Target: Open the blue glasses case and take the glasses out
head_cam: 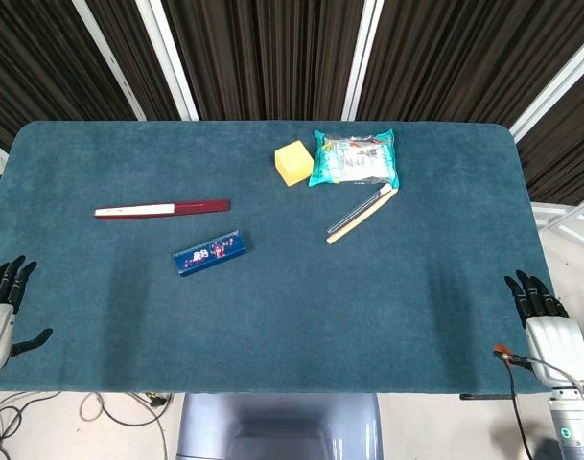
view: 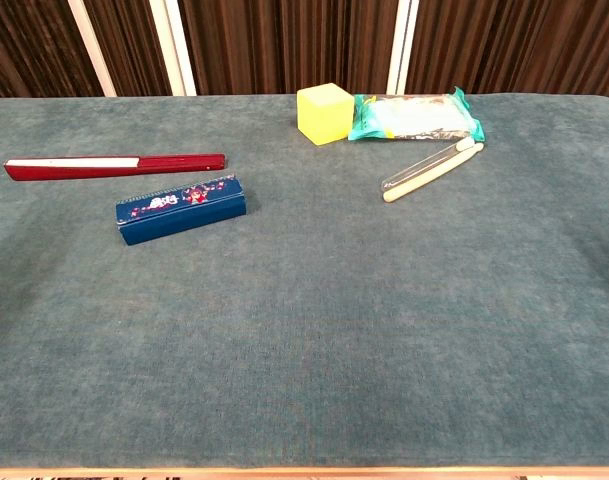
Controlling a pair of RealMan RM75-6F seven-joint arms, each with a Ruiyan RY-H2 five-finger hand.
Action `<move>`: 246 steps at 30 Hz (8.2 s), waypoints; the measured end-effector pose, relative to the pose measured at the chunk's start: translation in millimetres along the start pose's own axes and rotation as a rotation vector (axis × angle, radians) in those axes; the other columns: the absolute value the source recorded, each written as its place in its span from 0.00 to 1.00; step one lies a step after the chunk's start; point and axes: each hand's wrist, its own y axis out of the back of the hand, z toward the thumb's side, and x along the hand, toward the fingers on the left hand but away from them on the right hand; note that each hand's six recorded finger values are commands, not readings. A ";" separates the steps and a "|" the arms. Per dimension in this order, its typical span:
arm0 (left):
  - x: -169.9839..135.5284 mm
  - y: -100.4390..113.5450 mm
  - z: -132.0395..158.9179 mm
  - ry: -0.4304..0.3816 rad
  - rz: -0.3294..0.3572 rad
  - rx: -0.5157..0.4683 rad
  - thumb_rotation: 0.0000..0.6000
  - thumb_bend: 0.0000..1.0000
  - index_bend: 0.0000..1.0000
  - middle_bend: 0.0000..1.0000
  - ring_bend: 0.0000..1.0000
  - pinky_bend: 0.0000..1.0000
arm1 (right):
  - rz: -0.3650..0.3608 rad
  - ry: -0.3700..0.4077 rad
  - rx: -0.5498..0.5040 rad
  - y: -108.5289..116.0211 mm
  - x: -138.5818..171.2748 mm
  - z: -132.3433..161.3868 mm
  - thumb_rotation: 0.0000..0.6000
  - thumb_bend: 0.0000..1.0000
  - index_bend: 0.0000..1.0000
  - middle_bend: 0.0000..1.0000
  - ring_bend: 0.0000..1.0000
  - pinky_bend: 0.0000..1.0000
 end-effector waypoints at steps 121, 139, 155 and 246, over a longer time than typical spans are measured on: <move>95.4 -98.9 157.1 -0.384 -0.358 0.426 1.00 0.27 0.00 0.04 0.00 0.08 | 0.012 -0.043 -0.073 3.1 2.4 -6.7 1.00 0.20 0.00 0.00 0.00 0.23; 149.3 -68.2 169.9 -0.248 -0.279 0.211 1.00 0.26 0.01 0.18 0.02 0.12 | 0.030 -0.065 -0.084 -0.4 -1.0 -9.6 1.00 0.20 0.00 0.00 0.00 0.23; 179.2 -88.4 191.2 -0.241 -0.318 0.246 1.00 0.30 0.02 0.22 0.02 0.13 | 0.031 -0.079 -0.089 0.9 -0.2 -13.7 1.00 0.20 0.00 0.00 0.00 0.23; 207.0 -110.2 198.8 -0.189 -0.347 0.181 1.00 0.54 0.08 0.32 0.07 0.15 | 0.017 -0.108 -0.094 3.1 0.2 -18.8 1.00 0.20 0.00 0.00 0.00 0.23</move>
